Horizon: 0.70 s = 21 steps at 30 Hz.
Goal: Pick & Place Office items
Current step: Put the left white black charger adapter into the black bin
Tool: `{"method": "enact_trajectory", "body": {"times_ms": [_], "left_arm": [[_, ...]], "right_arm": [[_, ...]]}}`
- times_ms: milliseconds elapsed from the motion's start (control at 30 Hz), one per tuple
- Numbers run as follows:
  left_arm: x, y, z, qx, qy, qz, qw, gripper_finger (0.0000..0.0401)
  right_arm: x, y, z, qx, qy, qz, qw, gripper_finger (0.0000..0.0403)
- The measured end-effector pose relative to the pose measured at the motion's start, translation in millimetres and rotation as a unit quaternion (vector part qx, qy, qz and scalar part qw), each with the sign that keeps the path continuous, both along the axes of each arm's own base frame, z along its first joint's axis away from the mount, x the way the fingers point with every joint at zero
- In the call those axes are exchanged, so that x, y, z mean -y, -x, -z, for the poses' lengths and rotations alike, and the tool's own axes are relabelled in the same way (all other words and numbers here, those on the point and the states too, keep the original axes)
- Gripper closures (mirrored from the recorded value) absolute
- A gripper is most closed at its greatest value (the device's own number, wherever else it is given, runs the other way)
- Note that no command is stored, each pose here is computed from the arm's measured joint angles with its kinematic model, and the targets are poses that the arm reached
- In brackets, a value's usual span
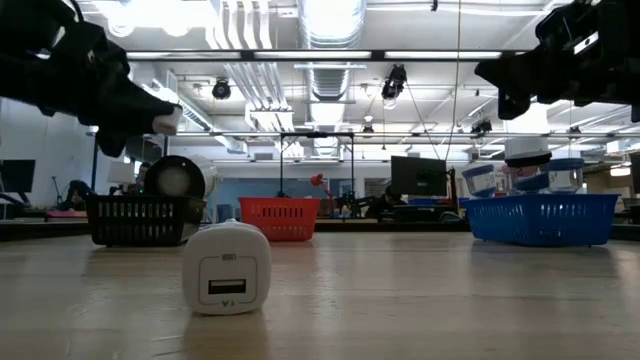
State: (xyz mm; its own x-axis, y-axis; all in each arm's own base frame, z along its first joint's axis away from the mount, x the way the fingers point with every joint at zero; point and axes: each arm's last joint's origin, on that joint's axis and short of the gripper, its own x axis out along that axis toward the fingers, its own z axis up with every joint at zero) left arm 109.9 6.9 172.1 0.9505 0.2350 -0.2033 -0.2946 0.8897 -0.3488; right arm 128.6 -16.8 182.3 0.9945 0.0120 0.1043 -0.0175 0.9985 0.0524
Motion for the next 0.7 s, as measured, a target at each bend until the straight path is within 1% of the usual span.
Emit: {"method": "enact_trajectory", "body": {"times_ms": [67, 167, 300, 433, 533, 700], "left_arm": [[-0.1, 0.3, -9.5, 0.01, -0.01, 0.002, 1.0, 0.0273], [-0.4, 1.0, -34.5, 0.027, -0.029, 0.001, 0.999, 0.0273], [-1.6, 4.5, -74.1, 0.009, -0.052, -0.017, 0.998, 0.0273], [-3.6, 8.0, -110.4, -0.042, -0.065, -0.049, 0.996, 0.0273], [-4.3, 6.4, -131.5, -0.083, -0.064, -0.061, 0.993, 0.0273], [-4.4, -4.7, -149.0, -0.145, -0.062, -0.059, 0.986, 0.0273]], "right_arm": [[0.0, 0.0, 0.0, 0.0, 0.0, 0.0, 1.0, 0.0394], [0.0, 0.0, 0.0, 0.0, 0.0, 0.0, 1.0, 0.0394], [0.0, 0.0, -0.3, 0.002, 0.001, 0.0, 1.0, 0.0394], [0.0, 0.0, -0.3, 0.002, 0.001, 0.0, 1.0, 0.0394], [0.0, 0.0, -0.3, 0.002, 0.001, 0.0, 1.0, 0.0394], [0.0, 0.0, -0.3, 0.002, 0.002, 0.0, 1.0, 0.0394]]}}
